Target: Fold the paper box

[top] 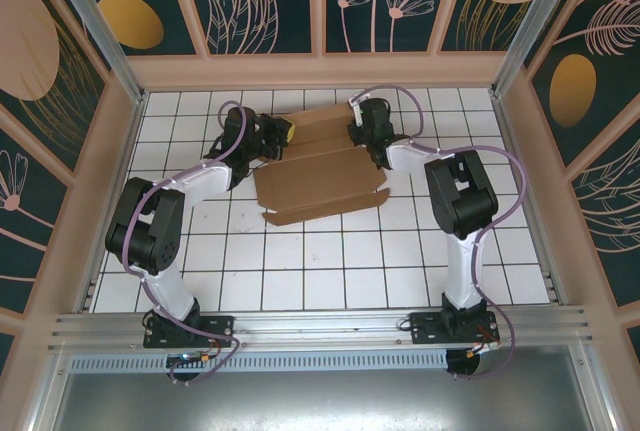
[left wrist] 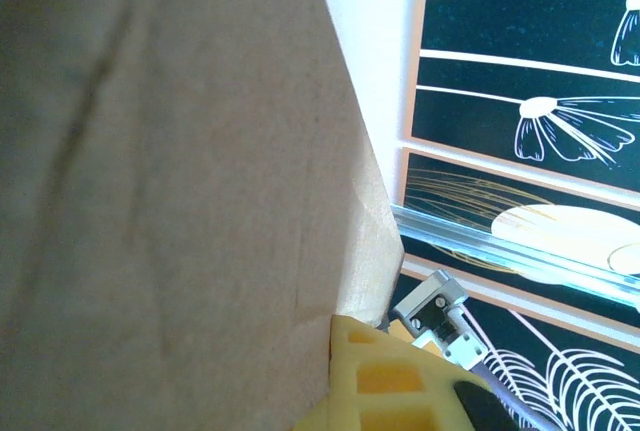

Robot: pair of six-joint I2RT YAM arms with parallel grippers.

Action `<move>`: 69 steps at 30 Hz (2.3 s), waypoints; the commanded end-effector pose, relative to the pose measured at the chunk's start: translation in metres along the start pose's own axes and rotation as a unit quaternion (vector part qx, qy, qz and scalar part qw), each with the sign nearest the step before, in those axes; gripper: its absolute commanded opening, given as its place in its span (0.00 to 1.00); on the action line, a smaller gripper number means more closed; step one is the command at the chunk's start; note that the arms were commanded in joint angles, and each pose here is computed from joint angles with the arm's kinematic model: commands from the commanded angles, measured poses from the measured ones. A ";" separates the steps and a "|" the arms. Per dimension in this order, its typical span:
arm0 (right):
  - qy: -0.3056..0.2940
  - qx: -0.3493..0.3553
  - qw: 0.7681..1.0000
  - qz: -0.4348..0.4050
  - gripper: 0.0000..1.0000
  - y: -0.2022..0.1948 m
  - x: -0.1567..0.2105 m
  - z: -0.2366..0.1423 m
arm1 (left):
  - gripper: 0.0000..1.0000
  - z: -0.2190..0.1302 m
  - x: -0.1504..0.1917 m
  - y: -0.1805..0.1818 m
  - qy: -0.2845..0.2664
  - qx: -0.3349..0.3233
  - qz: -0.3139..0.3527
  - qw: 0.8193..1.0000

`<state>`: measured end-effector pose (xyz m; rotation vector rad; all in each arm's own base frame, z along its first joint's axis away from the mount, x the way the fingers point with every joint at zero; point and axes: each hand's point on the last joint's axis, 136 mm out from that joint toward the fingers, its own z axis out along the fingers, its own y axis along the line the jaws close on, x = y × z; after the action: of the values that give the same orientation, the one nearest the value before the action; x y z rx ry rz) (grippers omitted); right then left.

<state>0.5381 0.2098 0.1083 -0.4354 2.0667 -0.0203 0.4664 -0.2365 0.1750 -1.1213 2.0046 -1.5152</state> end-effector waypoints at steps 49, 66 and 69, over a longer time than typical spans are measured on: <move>-0.148 -0.160 0.976 -0.003 0.56 -0.011 -0.021 -0.092 | 0.00 0.008 0.001 0.010 0.012 -0.034 -0.022 0.999; -0.089 -0.102 0.990 -0.045 0.48 0.013 0.005 -0.023 | 0.00 0.005 0.002 0.007 0.013 -0.030 -0.022 0.999; -0.081 -0.099 0.991 -0.051 0.42 0.016 0.006 -0.015 | 0.00 0.006 0.002 0.007 0.015 -0.031 -0.023 0.999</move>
<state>0.5091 0.2161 0.1068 -0.6408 1.8969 0.2018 0.4679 -0.2390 0.1708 -1.1633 2.0359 -1.5105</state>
